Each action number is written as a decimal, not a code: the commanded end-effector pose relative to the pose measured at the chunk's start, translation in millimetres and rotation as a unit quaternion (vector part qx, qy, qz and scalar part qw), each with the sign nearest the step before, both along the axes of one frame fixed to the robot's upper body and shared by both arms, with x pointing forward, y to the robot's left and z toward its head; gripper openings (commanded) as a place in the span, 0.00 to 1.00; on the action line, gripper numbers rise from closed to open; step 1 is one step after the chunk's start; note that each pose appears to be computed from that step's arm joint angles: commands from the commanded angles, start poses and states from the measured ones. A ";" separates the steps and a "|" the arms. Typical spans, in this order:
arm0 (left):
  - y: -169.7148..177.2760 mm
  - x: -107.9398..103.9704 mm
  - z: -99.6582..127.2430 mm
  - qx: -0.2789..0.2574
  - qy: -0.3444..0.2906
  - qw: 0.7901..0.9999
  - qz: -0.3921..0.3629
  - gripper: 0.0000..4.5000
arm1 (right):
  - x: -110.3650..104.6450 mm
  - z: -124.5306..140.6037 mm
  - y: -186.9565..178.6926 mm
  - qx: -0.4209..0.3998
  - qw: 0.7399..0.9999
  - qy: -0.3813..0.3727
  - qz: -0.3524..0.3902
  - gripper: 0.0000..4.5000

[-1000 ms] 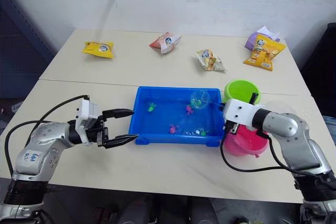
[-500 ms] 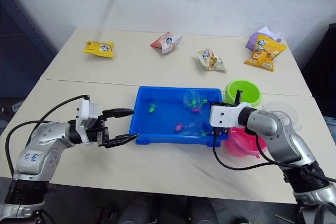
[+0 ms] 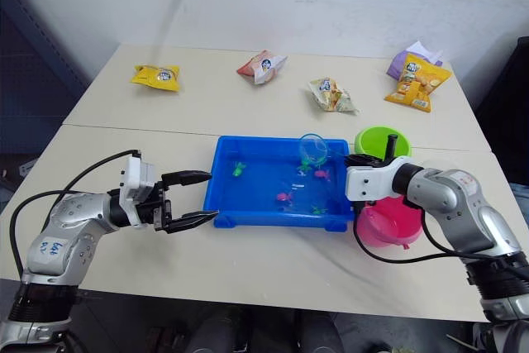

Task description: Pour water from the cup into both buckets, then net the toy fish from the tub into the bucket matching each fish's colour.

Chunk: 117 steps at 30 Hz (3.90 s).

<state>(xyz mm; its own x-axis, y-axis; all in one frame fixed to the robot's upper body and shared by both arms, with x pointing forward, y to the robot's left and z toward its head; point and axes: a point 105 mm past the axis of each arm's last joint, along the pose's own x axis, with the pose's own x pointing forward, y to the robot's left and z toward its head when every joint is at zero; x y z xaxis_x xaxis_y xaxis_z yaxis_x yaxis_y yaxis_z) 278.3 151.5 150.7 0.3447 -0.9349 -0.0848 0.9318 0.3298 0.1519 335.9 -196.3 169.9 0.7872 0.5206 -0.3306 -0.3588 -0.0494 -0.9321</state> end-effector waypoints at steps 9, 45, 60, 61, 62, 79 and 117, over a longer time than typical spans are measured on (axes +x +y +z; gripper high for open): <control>-2.2 1.5 4.4 -0.002 -0.016 1.000 -0.005 1.00 | -45.3 13.6 13.9 0.361 0.894 0.255 -0.076 0.00; -14.7 6.9 7.3 -0.011 -0.025 0.999 -0.027 1.00 | -42.4 -8.3 11.6 0.461 0.664 0.463 -0.363 0.00; -15.5 8.4 9.9 -0.025 -0.024 0.999 -0.017 1.00 | -43.2 -3.8 29.9 0.449 0.710 0.415 -0.350 0.00; -15.6 8.3 9.6 -0.024 -0.024 0.999 -0.017 1.00 | -42.9 -3.5 31.0 0.448 0.714 0.409 -0.348 0.00; -15.7 8.3 9.4 -0.024 -0.024 0.999 -0.017 1.00 | -42.5 -3.3 31.7 0.448 0.718 0.405 -0.346 0.00; -16.0 9.4 9.5 -0.019 -0.026 0.999 -0.017 1.00 | -31.2 -16.6 39.7 0.455 0.745 0.365 -0.324 0.00; -13.8 12.2 18.5 -0.017 -0.036 0.998 -0.043 1.00 | -83.2 19.8 24.9 0.486 0.813 0.302 -0.113 0.00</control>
<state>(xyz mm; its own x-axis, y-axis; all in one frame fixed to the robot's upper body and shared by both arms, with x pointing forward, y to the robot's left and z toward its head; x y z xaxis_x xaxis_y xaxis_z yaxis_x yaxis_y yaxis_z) 291.3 137.7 159.0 0.2809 -0.9582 -0.0543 0.9471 0.2676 0.1774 257.3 -170.5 176.5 0.7376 0.6221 -0.2626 -0.6588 0.7483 -0.0779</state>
